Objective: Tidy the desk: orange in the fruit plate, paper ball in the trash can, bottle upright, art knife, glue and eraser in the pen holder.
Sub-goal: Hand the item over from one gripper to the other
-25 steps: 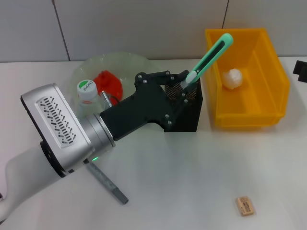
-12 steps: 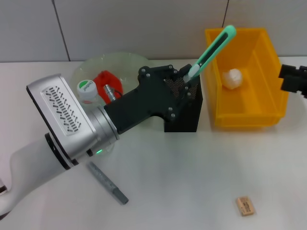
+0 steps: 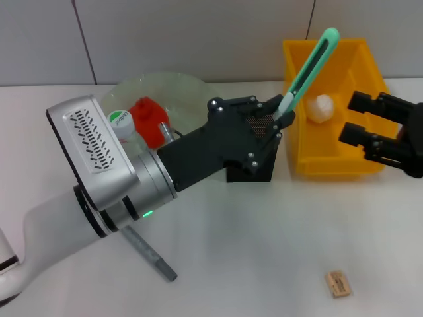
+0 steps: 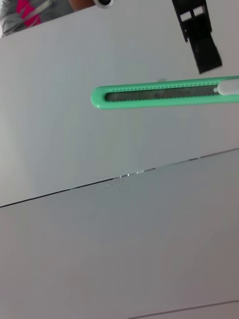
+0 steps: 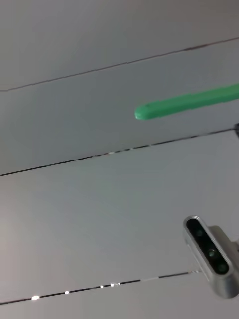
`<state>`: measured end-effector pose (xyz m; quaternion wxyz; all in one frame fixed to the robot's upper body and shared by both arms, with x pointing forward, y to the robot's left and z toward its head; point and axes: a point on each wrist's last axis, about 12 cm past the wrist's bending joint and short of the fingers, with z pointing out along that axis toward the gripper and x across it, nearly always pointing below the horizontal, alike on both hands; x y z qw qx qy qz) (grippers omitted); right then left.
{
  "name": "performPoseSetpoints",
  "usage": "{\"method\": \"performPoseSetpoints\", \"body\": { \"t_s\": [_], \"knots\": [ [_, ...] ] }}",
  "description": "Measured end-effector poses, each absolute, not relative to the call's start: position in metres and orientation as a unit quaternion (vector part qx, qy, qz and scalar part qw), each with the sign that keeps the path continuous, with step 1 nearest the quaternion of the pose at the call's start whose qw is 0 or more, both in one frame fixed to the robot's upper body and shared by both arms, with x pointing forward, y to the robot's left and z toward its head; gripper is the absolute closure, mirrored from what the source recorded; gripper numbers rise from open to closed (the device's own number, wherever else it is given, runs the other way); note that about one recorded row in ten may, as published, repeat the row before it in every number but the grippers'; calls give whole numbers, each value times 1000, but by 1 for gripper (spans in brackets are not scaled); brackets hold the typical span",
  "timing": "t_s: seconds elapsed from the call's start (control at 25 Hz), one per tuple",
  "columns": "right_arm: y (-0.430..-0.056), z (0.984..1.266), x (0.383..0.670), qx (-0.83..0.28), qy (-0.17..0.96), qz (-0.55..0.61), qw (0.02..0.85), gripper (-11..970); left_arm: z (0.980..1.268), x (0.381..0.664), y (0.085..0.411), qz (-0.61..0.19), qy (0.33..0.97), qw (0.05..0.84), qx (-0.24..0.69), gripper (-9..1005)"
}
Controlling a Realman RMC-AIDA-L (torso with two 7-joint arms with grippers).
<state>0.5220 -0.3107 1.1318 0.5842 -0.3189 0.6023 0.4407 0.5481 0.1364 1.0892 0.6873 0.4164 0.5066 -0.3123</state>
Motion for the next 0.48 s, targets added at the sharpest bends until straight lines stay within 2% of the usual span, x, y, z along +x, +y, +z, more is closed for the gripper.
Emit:
{"method": "performPoseSetpoints", "body": {
  "t_s": [0.28, 0.48],
  "knots": [
    [-302, 1121, 520, -289, 555, 427, 653, 258, 1089, 546, 136, -325, 514, 681, 407, 767],
    [-298, 1120, 523, -287, 552, 431, 654, 259, 1089, 547, 136, -327, 515, 681, 406, 766]
  ]
}}
